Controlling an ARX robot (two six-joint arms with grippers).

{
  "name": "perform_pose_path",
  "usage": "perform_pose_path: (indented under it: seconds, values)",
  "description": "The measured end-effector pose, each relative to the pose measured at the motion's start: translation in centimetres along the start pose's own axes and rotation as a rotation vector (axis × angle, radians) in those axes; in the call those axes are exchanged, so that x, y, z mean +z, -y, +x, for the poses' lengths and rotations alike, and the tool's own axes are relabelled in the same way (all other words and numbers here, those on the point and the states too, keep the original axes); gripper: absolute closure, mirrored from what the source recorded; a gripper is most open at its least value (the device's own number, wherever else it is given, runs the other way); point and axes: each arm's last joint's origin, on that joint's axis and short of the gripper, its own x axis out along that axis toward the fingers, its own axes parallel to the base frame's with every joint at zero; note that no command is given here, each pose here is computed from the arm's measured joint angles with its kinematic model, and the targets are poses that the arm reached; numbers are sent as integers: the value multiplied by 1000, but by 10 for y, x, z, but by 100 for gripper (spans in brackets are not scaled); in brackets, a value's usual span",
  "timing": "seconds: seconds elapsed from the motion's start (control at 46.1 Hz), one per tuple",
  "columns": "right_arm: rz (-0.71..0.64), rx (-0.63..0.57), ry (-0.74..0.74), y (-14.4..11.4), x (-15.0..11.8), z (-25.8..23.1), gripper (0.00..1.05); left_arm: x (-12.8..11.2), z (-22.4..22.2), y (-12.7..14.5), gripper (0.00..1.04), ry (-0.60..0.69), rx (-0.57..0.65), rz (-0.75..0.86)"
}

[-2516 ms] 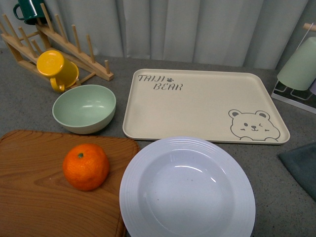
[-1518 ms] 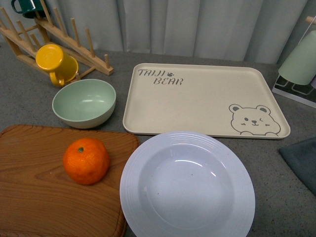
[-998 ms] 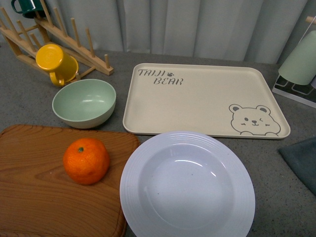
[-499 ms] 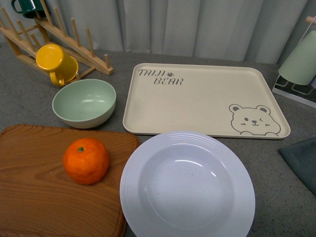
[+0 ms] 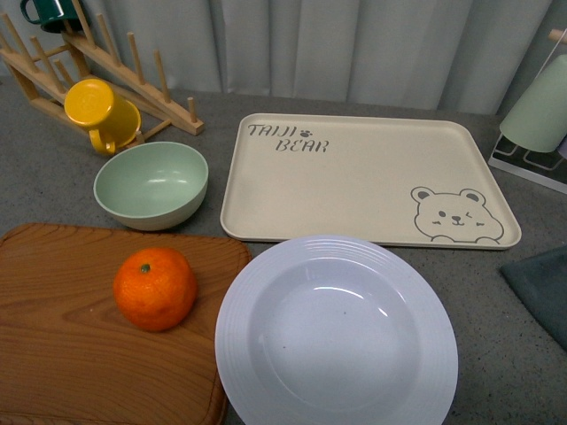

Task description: Place orange and plate with both arms

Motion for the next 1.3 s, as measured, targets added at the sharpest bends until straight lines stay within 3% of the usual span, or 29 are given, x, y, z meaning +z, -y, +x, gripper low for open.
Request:
perform_pose_path:
  seconds: [0.239,0.347,0.434,0.694,0.954,1.301]
  values:
    - [0,0,0,0,0,0,9,0,0,0,6,0,0,0]
    - [0,-2,0,0,0,0,9,-11,4,0,6,-233,301,-18]
    - [0,0,0,0,0,0,9,-15,11,-1,6,-308,342,-50]
    - [0,0,0,0,0,0,9,-7,78,20,6,-383,80,-135]
    - [0,0,0,0,0,0,9,-43,126,56,6,-621,-76,-89]
    - [0,0,0,0,0,0,9,-69,148,75,6,-744,-194,-64]
